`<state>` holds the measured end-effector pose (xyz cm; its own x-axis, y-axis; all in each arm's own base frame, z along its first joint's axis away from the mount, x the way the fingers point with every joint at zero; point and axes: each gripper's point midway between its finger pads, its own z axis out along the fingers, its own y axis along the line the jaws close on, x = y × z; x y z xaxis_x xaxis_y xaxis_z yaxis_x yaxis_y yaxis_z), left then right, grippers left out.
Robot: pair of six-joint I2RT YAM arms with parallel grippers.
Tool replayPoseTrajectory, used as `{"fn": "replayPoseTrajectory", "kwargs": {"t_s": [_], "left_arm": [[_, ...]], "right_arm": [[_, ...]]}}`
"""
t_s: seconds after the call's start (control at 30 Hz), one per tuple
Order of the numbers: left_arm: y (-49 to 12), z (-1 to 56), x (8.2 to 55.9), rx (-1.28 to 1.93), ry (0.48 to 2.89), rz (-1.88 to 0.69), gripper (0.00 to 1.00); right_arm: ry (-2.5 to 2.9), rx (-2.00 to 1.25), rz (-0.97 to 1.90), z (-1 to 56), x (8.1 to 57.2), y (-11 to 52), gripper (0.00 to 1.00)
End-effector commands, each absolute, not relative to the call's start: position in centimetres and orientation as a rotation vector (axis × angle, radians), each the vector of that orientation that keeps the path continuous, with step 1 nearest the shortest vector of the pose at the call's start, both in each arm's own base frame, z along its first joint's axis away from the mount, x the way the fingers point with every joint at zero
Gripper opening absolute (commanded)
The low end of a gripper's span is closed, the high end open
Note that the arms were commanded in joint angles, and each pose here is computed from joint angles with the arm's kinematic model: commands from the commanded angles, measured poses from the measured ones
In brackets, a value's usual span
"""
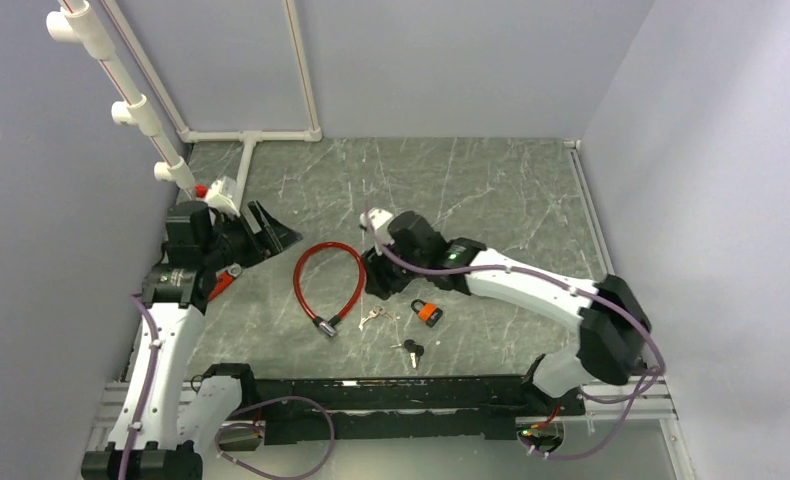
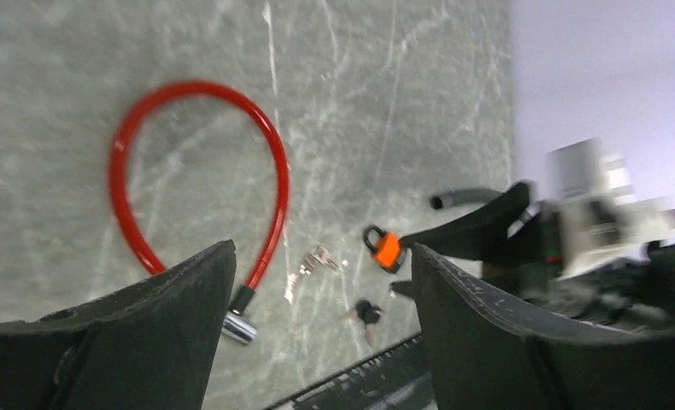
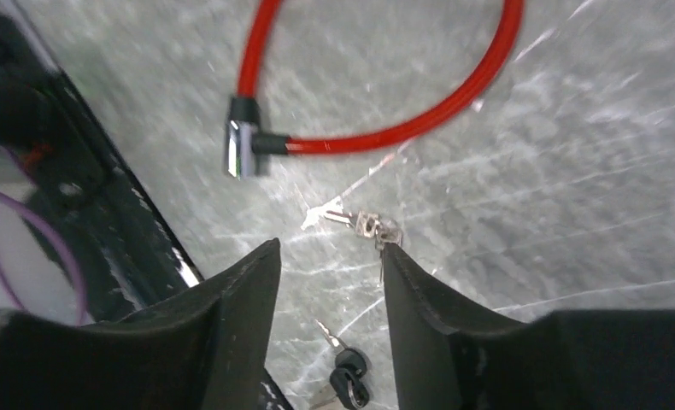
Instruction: Unlock with the key
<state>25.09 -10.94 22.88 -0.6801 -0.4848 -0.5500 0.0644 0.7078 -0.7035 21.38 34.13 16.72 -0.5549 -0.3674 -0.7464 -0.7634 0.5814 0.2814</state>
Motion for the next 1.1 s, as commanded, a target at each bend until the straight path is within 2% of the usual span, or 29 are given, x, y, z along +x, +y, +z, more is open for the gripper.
{"fn": "replayPoseTrajectory", "kwargs": {"t_s": [0.0,0.13,0.27,0.37,0.63,0.77,1.07], "left_arm": [[-7.4,23.8,24.5,-0.215,2.201,-0.596,0.81],[-5.7,23.6,24.3,-0.242,2.182,-0.472,0.81],[-5.9,23.8,24.1,-0.225,2.168,-0.485,0.81],[-5.4,23.4,24.2,-0.252,2.181,-0.453,0.81],[-5.3,23.0,24.3,-0.262,2.203,-0.446,0.81],[-5.2,22.8,24.3,-0.269,2.208,-0.439,0.81],[-4.9,22.4,24.4,-0.288,2.225,-0.420,0.81]], "right_arm": [[2.296,-1.013,0.686,11.1,20.2,33.7,0.54],[2.359,-1.018,0.555,8.0,21.5,33.2,0.53],[2.311,-1.283,0.487,5.8,20.9,32.5,0.57],[2.259,-1.311,0.346,5.4,22.7,31.4,0.56],[2.195,-1.437,0.457,4.1,22.0,33.6,0.58],[2.184,-1.462,0.429,3.6,23.0,34.3,0.52],[2.168,-1.494,0.494,3.8,22.4,35.1,0.50]]}}
